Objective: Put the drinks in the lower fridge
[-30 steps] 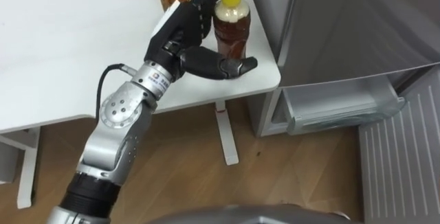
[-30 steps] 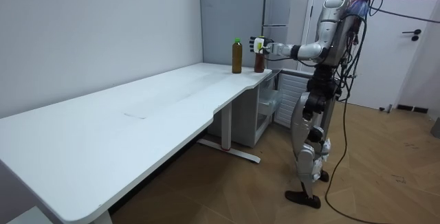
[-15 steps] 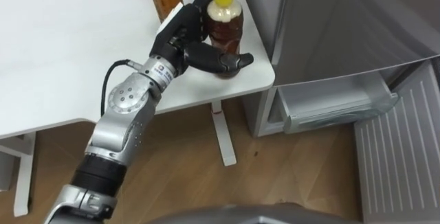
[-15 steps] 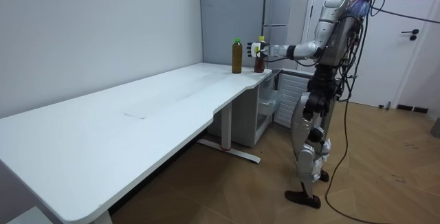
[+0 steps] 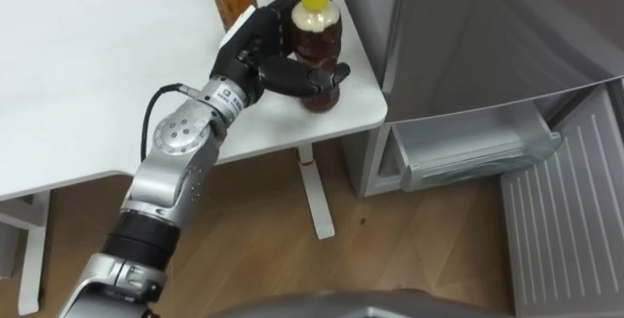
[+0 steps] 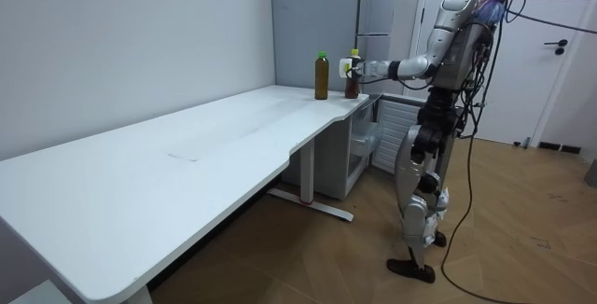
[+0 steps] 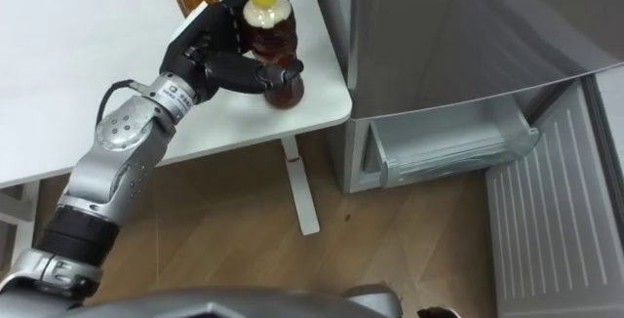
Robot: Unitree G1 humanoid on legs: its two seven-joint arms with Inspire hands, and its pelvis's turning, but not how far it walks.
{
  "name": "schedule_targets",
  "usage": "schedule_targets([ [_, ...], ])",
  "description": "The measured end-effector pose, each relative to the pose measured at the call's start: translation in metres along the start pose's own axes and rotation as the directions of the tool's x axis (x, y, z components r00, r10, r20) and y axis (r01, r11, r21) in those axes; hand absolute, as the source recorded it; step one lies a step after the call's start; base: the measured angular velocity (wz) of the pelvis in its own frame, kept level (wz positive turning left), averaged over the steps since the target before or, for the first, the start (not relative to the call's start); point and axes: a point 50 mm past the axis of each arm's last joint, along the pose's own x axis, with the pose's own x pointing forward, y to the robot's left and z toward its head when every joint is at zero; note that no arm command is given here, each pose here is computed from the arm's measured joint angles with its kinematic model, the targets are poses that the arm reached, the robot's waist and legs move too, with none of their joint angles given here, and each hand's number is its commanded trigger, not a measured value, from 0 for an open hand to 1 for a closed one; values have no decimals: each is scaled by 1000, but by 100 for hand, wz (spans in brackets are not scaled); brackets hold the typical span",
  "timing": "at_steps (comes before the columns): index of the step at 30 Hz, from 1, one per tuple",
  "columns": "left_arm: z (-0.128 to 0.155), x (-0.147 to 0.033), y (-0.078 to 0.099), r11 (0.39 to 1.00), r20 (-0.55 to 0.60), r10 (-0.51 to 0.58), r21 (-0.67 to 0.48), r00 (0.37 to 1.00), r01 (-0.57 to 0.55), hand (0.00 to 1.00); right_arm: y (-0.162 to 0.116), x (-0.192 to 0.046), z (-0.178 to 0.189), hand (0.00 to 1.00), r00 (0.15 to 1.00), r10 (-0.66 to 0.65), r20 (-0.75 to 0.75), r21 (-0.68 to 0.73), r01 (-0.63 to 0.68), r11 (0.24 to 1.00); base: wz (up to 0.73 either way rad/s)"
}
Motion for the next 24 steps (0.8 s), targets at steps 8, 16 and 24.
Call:
schedule_targets([
  [8,-5,-1,2,1000,-33,16,-9,999,-17,100,0,0,1,0,1000,1,-2,-3,-1,1000,-2],
  [16,-6,-1,4,998,-36,25,-57,999,-27,100,1,0,2,0,1000,-2,0,5,2,1000,0],
  [24,0,0,1,996,-6,14,-87,1000,-14,100,-5,-1,20,0,996,-45,79,20,44,999,0],
])
